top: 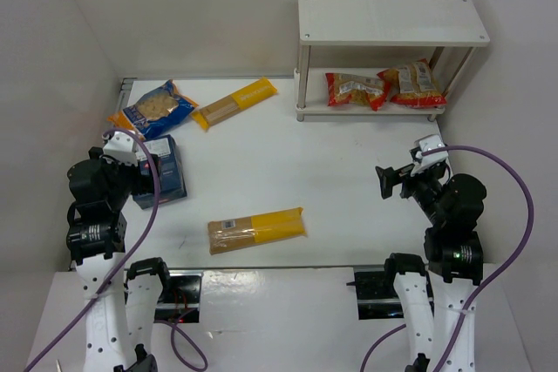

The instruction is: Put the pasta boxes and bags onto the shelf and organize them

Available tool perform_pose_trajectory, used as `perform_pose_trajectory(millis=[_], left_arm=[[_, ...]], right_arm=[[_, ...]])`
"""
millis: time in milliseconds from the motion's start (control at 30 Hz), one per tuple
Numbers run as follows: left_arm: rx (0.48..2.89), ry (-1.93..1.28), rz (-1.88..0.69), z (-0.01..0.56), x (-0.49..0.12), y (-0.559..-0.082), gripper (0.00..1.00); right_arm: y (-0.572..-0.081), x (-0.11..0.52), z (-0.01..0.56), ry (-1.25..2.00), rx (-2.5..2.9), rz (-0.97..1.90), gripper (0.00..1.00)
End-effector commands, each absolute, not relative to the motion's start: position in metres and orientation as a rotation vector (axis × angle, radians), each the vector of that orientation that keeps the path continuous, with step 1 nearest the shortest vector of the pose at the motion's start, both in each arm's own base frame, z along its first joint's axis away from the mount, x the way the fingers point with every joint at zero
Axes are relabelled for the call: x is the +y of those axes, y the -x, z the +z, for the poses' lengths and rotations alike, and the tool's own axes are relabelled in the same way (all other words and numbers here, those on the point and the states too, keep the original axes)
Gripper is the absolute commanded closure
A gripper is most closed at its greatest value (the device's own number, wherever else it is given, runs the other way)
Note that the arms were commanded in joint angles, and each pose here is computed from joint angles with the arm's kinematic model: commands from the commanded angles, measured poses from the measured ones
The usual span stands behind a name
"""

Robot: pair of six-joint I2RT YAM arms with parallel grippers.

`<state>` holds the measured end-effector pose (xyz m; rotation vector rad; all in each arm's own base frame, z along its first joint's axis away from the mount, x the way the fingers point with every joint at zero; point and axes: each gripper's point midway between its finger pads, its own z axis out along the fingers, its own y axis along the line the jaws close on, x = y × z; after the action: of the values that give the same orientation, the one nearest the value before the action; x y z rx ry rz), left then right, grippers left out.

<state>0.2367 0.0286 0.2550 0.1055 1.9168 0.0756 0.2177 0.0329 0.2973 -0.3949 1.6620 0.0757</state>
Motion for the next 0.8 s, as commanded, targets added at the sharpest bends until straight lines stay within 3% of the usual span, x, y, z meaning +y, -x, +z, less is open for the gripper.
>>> perform_pose_trajectory(millis=[0,767], left_arm=[[1.874,-0.129,0.081,0.2666,0.0271,-0.2373,0.00],[1.873,-0.135,0.072,0.2667,0.0255,-0.2374,0.00]], right_arm=[[-0.2162,0.0347,0.3000,0.406,1.652,0.084,0.00],[-0.2117,0.0323,0.3051,0.395,1.629,0.059,0.00]])
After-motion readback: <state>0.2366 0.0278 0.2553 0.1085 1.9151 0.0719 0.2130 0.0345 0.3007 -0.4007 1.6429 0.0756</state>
